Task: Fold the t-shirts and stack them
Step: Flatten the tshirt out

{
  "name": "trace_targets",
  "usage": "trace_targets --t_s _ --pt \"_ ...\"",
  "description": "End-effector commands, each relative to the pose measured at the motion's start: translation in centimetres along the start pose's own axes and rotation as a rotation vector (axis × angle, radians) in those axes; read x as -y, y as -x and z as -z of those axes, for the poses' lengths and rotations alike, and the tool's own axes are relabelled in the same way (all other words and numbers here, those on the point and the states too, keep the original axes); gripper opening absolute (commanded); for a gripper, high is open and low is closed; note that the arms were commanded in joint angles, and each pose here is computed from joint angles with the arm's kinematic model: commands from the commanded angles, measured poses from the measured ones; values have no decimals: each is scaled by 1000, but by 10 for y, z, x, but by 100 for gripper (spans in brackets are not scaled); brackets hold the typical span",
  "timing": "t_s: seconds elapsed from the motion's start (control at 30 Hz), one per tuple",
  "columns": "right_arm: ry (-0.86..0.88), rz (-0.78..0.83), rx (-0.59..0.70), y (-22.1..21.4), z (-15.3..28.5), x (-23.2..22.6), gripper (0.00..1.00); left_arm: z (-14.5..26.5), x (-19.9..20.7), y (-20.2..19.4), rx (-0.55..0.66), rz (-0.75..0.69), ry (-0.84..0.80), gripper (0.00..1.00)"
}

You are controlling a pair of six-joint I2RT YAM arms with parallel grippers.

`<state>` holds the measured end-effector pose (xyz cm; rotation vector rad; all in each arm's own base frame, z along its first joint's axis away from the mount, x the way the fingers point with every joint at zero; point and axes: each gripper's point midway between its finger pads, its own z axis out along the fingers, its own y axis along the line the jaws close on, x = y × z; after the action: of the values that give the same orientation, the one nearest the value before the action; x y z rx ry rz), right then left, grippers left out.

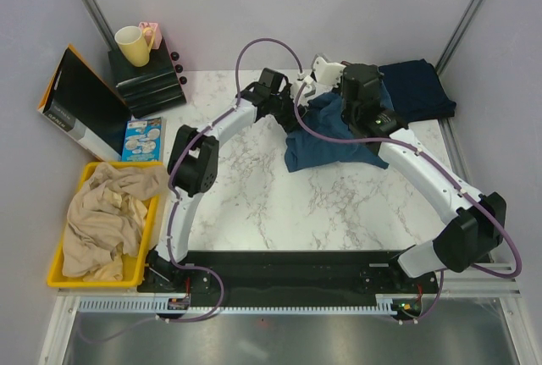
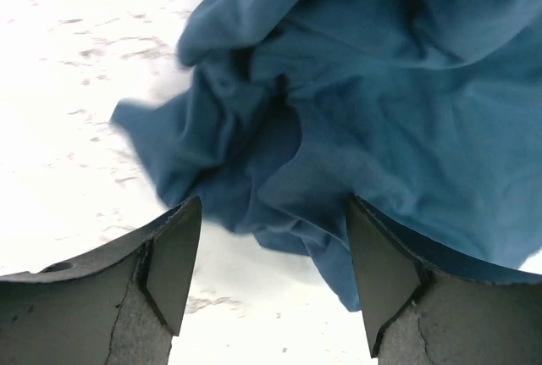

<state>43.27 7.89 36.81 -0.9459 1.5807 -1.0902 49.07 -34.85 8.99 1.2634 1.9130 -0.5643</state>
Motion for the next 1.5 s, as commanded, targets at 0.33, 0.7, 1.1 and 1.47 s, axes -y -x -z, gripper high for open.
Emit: trace_targets --t_s 0.33,0.7,1.1,1.47 --pt "-43 -71 3 -6 9 18 0 26 -47 23 77 11 146 76" --pt "-29 -67 -9 -10 3 11 0 15 -20 47 166 1 -45 80" --pt "-28 -72 -11 -9 -3 11 0 2 -5 46 154 -25 -93 81" --pt "-36 -83 -14 -10 -2 14 0 -28 -19 5 23 -51 -10 2"
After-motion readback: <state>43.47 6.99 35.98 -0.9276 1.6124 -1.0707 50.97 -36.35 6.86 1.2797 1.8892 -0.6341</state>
